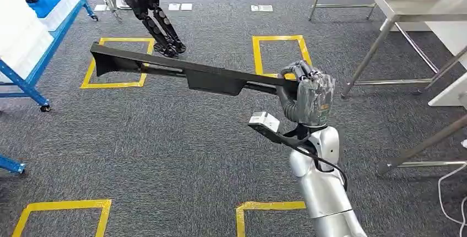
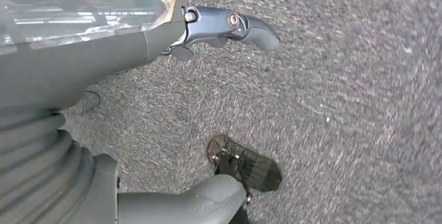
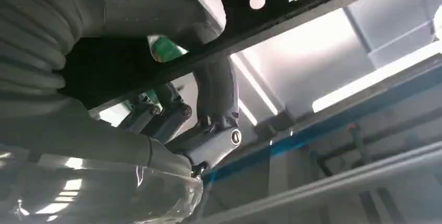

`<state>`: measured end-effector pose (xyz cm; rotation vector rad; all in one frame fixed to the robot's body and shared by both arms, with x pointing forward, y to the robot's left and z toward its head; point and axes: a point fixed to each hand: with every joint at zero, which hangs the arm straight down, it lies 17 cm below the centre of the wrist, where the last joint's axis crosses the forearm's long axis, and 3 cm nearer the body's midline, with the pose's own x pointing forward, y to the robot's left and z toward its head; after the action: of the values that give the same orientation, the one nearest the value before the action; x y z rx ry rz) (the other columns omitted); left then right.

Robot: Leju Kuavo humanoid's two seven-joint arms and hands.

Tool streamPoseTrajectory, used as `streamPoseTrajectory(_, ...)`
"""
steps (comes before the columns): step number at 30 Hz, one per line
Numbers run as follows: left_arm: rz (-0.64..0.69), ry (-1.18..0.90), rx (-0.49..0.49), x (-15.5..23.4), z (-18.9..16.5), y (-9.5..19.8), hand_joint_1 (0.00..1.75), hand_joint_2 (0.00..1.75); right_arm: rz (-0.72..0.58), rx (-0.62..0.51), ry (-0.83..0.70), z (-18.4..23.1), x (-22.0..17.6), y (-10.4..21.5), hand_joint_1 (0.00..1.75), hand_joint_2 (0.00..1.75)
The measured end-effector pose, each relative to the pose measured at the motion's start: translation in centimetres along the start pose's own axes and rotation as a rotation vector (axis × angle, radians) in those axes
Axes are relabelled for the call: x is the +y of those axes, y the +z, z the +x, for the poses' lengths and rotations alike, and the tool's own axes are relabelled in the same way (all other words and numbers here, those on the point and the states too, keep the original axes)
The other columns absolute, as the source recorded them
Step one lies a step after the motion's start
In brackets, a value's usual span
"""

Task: Take the parts from the cabinet and place them on the table.

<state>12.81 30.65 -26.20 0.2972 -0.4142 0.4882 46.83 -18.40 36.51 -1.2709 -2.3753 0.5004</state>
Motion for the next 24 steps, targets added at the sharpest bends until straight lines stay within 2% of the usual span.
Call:
streamPoseTrajectory(5, 0.001, 0.005, -0.007, 0.1, 0.1, 0.0, 0.0, 1.75, -0.075, -0.01, 0.019, 0.5, -1.9, -2.4, 1.75, 1.75)
streamPoseTrajectory(24, -0.01, 0.007, -0.029, 0.2, 1.0, -0.3, 0.0, 1.75, -0.123, -0.042, 0.084, 1.3, -3.1, -4.3, 1.75, 1.75)
